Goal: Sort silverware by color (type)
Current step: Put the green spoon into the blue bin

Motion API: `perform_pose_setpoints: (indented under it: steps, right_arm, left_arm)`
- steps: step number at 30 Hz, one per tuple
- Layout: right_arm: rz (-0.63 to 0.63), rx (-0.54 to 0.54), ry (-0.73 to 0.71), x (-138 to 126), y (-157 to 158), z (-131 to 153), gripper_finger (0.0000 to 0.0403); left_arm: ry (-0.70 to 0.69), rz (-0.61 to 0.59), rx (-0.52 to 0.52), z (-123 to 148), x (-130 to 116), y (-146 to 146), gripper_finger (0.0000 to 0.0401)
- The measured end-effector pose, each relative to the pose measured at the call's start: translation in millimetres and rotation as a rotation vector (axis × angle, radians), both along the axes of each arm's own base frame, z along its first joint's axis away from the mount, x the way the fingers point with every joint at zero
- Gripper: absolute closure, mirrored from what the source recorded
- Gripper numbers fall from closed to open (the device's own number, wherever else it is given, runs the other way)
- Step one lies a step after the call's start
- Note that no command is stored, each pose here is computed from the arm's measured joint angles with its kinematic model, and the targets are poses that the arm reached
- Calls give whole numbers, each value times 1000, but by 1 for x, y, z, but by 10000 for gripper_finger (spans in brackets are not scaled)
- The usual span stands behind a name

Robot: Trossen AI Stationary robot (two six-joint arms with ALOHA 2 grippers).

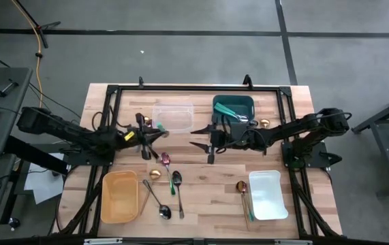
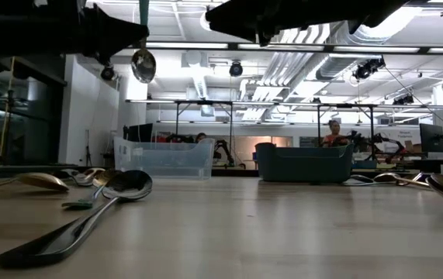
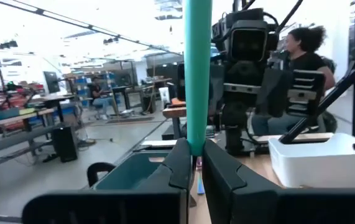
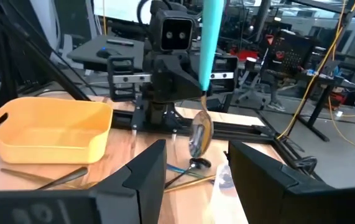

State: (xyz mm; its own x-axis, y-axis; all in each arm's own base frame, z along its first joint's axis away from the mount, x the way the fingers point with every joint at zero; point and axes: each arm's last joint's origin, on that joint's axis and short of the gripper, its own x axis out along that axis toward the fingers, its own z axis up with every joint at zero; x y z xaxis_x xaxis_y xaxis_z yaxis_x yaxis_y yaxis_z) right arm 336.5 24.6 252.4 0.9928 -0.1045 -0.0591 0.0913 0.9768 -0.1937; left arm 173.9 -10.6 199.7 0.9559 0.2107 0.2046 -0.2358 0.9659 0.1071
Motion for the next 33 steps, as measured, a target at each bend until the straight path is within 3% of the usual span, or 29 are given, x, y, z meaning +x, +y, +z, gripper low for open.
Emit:
perform_pose_setpoints:
  steps: [14, 25, 33]
  right_arm:
    - [-55, 34, 20, 11, -17, -19, 233]
    - [59, 55, -160, 24, -18, -25, 233]
    - [61, 79, -208, 35, -18, -32, 233]
  left_arm:
    - [8, -20, -12, 4, 6, 1, 390]
    - [56, -33, -48, -6, 13, 6, 390]
    - [130, -114, -88, -12, 41, 4, 390]
